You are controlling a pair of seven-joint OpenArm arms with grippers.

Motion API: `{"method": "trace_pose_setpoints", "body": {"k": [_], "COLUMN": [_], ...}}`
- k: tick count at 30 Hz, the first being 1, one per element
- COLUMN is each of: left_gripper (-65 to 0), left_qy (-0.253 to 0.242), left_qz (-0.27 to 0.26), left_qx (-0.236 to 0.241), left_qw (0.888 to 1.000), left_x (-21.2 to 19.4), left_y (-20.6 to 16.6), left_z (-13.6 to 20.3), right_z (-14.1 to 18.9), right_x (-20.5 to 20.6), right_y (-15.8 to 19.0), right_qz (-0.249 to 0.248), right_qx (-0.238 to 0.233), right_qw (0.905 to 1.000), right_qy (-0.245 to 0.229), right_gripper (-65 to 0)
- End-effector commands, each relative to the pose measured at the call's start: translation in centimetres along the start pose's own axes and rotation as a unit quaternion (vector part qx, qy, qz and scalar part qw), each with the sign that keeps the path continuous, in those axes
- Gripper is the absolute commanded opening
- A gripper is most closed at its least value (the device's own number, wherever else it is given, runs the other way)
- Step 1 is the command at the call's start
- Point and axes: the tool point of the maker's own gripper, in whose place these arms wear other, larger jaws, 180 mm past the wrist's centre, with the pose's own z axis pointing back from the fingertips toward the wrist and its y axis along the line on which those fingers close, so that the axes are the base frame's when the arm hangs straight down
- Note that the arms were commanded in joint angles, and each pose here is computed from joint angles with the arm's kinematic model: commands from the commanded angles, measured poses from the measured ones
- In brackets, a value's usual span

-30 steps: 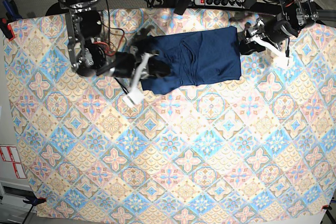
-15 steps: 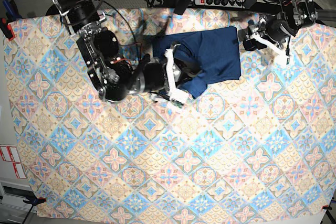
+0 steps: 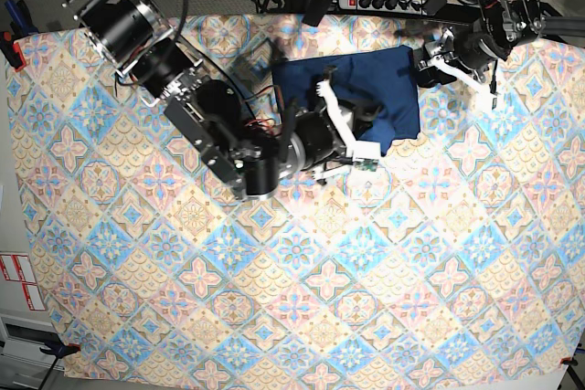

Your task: Fold the T-shirt properly

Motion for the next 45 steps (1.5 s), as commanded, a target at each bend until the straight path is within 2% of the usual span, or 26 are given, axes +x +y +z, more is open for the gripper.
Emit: {"method": "trace_pose_setpoints", "body": {"k": [1, 10, 15, 19, 23, 27, 29, 33, 38, 45], "left_gripper": [-42.3, -42.3, -42.3, -41.8, -41.8, -42.0, -42.0, -42.0, -42.1, -42.0], "left_qy": [-0.010, -0.004, -0.003, -0.005, -0.004, 0.006, 0.009, 0.013, 0.010, 0.010], "left_qz": [-0.003, 0.001, -0.002, -0.018, -0.032, -0.033, -0.030, -0.029, -0.029, -0.029], "left_qx": [-0.006, -0.007, -0.007, -0.011, -0.012, -0.004, 0.000, 0.003, 0.001, -0.004], "left_qw": [1.000, 1.000, 1.000, 1.000, 0.999, 0.999, 0.999, 0.999, 1.000, 1.000], "left_x": [0.5, 0.0, -0.1, -0.3, -0.5, -1.2, -1.6, -1.9, -1.7, -1.7], "left_y": [-0.3, -0.3, -0.2, -0.8, -1.0, -0.5, -0.1, 0.0, -0.1, -0.4], "left_z": [0.3, 0.4, 0.4, 1.2, 2.3, 2.6, 2.8, 2.8, 2.7, 2.7], "right_z": [0.4, 0.3, 1.1, 2.2, 1.6, 0.4, -0.8, -2.2, -5.0, -6.5], "right_x": [2.7, 5.1, 4.8, 2.3, -1.1, -5.1, -5.7, -5.8, -4.5, -2.2], "right_y": [0.1, 0.5, -1.0, -3.9, -4.9, -5.5, -5.0, -3.8, 0.7, 2.3], "right_qz": [0.016, 0.026, 0.035, 0.041, 0.027, 0.028, 0.027, 0.045, 0.076, 0.157], "right_qx": [0.008, 0.017, -0.019, -0.082, -0.119, -0.148, -0.146, -0.131, -0.057, -0.028], "right_qw": [0.9990, 0.9945, 0.9950, 0.9945, 0.9925, 0.9867, 0.9860, 0.9863, 0.9923, 0.9823], "right_qy": [-0.041, -0.100, -0.091, -0.050, -0.008, 0.061, 0.076, 0.090, 0.078, 0.099], "right_gripper": [-64.3, -47.2, -46.1, -46.1, -46.1, -46.2, -46.4, -52.3, -52.9, -51.1]}}
